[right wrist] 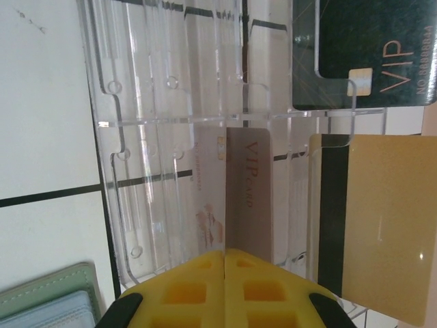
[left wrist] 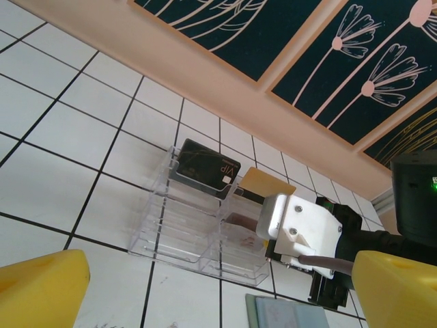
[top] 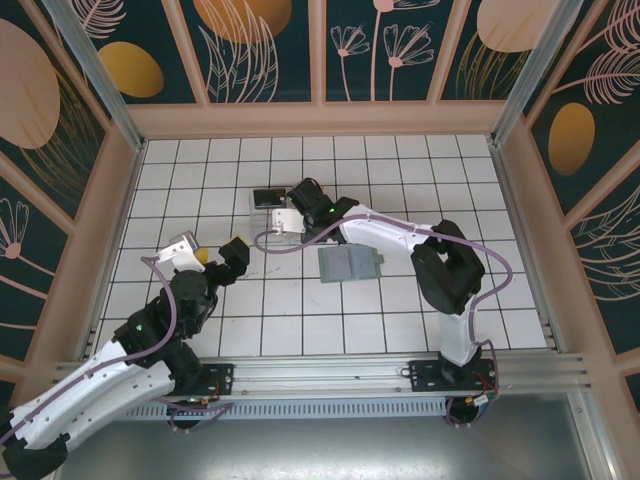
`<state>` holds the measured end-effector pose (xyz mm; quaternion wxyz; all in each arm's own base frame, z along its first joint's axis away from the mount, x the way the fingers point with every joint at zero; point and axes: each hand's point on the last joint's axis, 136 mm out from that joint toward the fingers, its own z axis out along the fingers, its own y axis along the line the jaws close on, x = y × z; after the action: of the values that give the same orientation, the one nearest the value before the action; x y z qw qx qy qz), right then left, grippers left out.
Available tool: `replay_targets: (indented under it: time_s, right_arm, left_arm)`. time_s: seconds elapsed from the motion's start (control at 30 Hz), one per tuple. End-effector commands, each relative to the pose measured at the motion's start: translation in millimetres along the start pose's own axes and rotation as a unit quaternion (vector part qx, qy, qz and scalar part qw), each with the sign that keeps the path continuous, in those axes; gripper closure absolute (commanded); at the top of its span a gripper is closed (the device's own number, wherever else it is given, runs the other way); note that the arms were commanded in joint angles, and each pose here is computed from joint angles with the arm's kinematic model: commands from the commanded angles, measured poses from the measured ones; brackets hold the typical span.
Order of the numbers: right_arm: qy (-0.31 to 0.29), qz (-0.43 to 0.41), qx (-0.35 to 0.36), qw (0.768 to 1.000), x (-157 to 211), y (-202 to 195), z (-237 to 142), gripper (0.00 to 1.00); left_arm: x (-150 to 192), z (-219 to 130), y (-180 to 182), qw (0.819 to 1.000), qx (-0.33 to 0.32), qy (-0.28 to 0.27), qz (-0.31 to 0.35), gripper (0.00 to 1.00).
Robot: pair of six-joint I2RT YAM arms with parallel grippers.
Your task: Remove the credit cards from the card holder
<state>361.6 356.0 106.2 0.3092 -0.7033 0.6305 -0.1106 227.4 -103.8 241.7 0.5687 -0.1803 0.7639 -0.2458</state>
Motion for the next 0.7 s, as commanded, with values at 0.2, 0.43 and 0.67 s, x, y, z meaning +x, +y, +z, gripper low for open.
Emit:
replay_targets:
  time_s: [0.2, 0.43, 0.67]
  right_arm:
    - [-0.014, -0.001, 0.020, 1.000, -7.4, -10.0, -24.7, 1.00]
    - [-0.006, -0.002, 0.021, 1.000, 0.5, -7.8, -27.1, 1.00]
    - [0.007, 0.002, 0.015, 1.000, 12.7, -1.4, -19.5, 1.00]
  left_arm:
    - [-0.2, -0.3, 6.2, 1.000, -0.010, -0.005, 0.007, 0.01]
    - [1.3, 0.1, 5.9, 1.000, -0.009, -0.002, 0.006, 0.01]
    - [2.5, 0.6, 5.7, 1.000, -0.008, -0.001, 0.007, 0.01]
